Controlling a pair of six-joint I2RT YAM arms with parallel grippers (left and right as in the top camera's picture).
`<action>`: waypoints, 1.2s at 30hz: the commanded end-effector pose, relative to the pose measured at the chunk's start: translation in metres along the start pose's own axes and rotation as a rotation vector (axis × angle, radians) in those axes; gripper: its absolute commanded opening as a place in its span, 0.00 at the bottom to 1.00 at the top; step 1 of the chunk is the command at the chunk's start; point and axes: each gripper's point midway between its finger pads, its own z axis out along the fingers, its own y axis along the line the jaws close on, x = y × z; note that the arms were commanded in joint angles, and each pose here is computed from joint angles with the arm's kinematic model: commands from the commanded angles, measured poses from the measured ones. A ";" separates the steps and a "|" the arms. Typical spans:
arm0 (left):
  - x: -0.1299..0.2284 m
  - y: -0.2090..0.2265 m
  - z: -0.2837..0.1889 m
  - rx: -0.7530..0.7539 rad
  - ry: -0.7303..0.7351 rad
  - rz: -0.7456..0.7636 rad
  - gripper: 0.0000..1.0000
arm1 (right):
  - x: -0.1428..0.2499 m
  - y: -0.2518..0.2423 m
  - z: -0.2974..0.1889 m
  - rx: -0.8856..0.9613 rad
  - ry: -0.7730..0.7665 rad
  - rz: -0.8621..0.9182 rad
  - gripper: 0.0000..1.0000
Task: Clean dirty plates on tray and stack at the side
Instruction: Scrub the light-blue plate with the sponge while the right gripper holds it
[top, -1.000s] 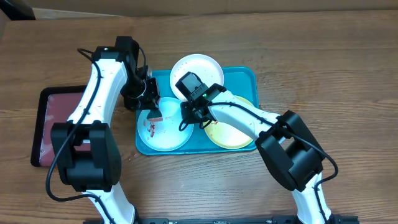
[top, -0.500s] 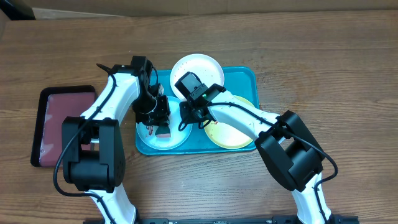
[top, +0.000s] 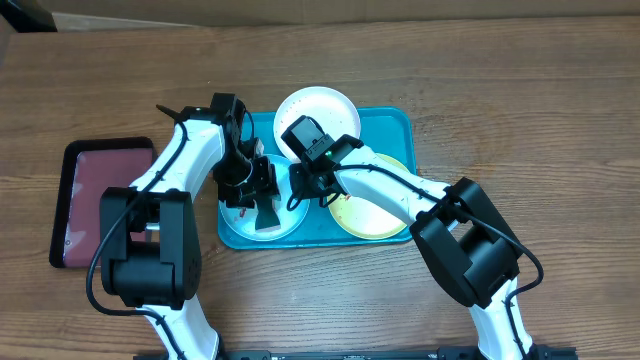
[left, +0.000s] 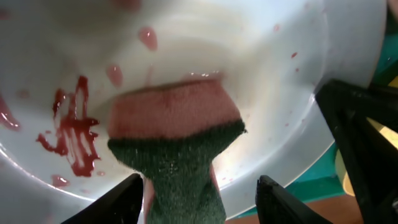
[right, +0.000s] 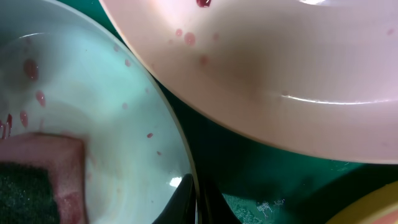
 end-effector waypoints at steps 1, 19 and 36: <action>0.006 -0.004 0.000 0.012 0.015 0.016 0.56 | -0.002 -0.001 0.000 0.015 -0.008 -0.005 0.05; 0.006 0.023 0.019 -0.097 -0.008 -0.009 0.04 | -0.003 0.000 0.000 0.013 -0.011 -0.005 0.06; -0.046 0.099 -0.057 -0.634 -0.321 -0.203 0.04 | 0.000 -0.001 0.000 0.014 -0.001 -0.004 0.06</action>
